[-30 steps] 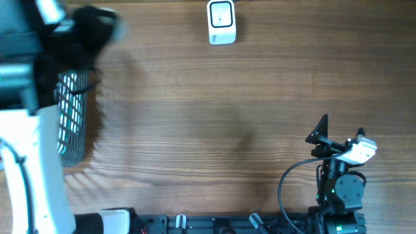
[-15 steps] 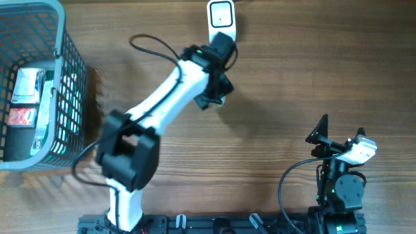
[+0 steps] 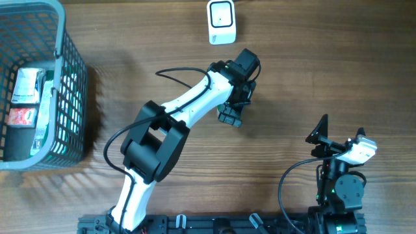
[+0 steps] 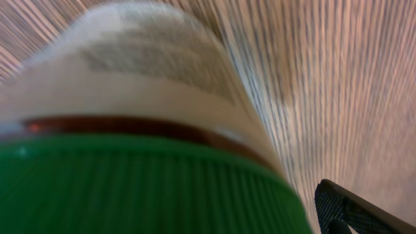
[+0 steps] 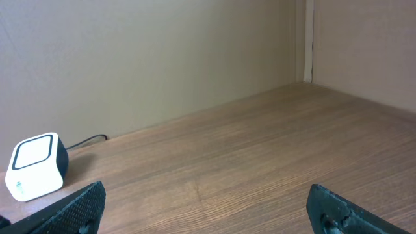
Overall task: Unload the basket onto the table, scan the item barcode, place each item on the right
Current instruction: 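Carry jar past scanner with left gripper and set it on table, then reach left gripper into basket and grasp red snack box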
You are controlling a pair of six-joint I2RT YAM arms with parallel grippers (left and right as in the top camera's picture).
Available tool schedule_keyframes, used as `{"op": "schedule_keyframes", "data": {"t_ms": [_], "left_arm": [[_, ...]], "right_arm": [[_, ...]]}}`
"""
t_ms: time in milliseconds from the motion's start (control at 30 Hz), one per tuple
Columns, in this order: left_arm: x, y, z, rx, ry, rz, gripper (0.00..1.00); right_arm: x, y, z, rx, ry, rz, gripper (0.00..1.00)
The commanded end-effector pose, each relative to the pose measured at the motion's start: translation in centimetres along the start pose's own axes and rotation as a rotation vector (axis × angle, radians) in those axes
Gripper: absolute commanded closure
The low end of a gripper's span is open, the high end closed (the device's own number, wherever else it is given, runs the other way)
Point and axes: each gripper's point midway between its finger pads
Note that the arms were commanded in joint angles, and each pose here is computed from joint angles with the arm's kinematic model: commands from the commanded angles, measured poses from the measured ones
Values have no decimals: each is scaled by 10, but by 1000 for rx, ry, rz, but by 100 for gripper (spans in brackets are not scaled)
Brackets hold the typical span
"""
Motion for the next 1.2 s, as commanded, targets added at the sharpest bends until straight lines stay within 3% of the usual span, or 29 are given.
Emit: {"op": "schedule_keyframes", "data": {"t_ms": [0,133,267,367,467,500,633,767,900,1167], "left_arm": [[-29,-4,-24,55,111,-28,0],[-101,-28,-56,184,190,-234,0],[-215,-42,-86,367,243,-546,0],[-299,-42,-60,513,31,-783,0],[-381,-24,6,651,-404,-910,0],[-410,-8,46,588,-601,-900,0],[-488,60,153,264,-1063,-834,0],[-523,114,222,16,-1241,-742,0],[-528,145,284,-195,-1240,-654,0],[-468,166,409,-478,-933,-498,0]], "right_arm": [[0,-1,3,2,-11,-1,0],[0,-1,3,1,-11,-1,0],[0,-1,3,1,-11,-1,0],[0,-1,3,1,-11,-1,0],[0,-1,3,1,-11,-1,0],[0,-1,3,1,-11,-1,0],[0,-1,3,2,-11,-1,0],[0,-1,3,2,-11,-1,0],[0,-1,3,2,-11,-1,0],[0,-1,3,1,-11,-1,0]]}}
Point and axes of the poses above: each gripper's point midway between its finger pads, its own x axis out along the fingers, its own y axis along the line the jaws close on, z = x × y, and after that the axes turned 10 degrees about -x, right-handed
